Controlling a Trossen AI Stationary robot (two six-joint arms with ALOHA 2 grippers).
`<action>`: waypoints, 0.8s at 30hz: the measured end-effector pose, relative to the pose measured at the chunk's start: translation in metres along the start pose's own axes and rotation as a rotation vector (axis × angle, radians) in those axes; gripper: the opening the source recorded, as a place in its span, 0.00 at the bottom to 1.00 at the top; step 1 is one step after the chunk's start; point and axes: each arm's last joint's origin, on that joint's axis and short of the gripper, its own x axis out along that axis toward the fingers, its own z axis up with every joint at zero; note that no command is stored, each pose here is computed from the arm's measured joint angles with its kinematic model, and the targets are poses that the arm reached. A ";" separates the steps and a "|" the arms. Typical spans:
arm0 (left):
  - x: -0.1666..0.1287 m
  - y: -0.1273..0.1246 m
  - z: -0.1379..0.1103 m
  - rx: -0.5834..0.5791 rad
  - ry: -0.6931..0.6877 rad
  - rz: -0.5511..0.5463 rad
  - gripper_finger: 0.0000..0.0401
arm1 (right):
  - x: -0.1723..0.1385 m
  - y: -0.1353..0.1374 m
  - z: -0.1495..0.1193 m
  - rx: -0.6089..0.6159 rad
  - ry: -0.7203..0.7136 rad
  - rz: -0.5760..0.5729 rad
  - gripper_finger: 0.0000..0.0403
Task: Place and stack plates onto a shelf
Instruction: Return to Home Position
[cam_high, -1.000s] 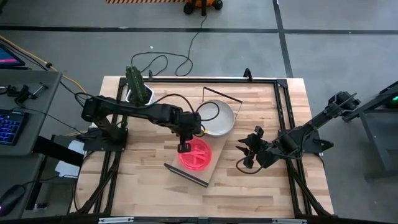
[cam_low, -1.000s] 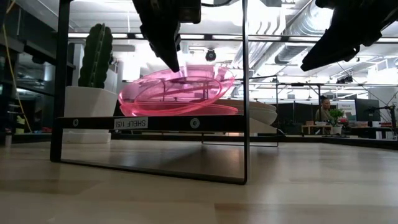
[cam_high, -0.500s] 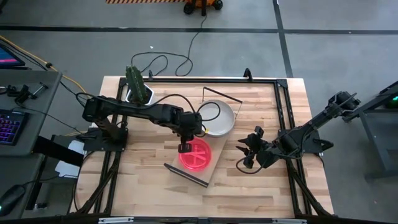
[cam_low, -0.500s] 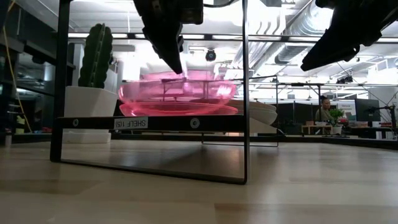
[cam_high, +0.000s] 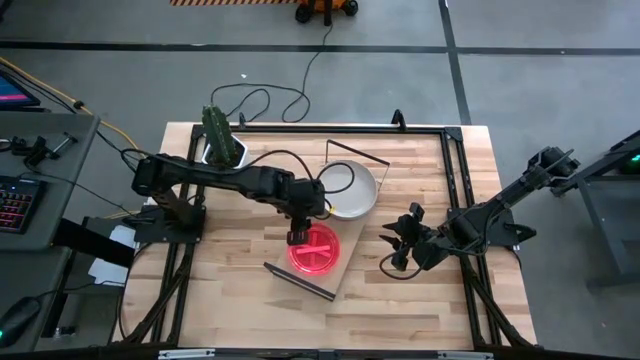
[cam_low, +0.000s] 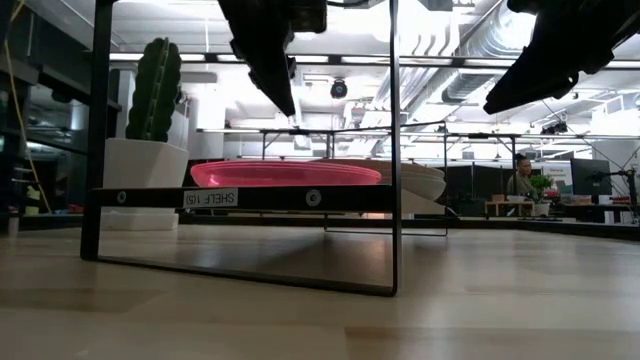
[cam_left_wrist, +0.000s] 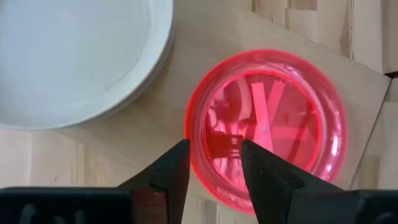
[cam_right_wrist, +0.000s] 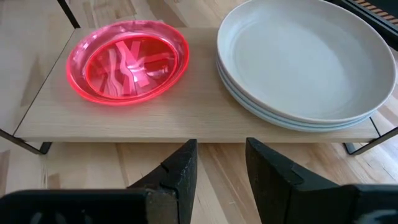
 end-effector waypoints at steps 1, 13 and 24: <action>-0.003 0.001 -0.001 -0.005 -0.002 0.002 0.34 | 0.000 0.000 0.000 0.000 0.000 0.000 0.29; -0.042 -0.012 -0.071 0.023 -0.681 0.028 0.28 | 0.000 0.002 -0.003 0.017 0.086 0.089 0.29; -0.008 -0.002 -0.193 0.003 -1.116 0.048 0.18 | -0.004 -0.002 0.006 0.035 -0.025 0.031 0.29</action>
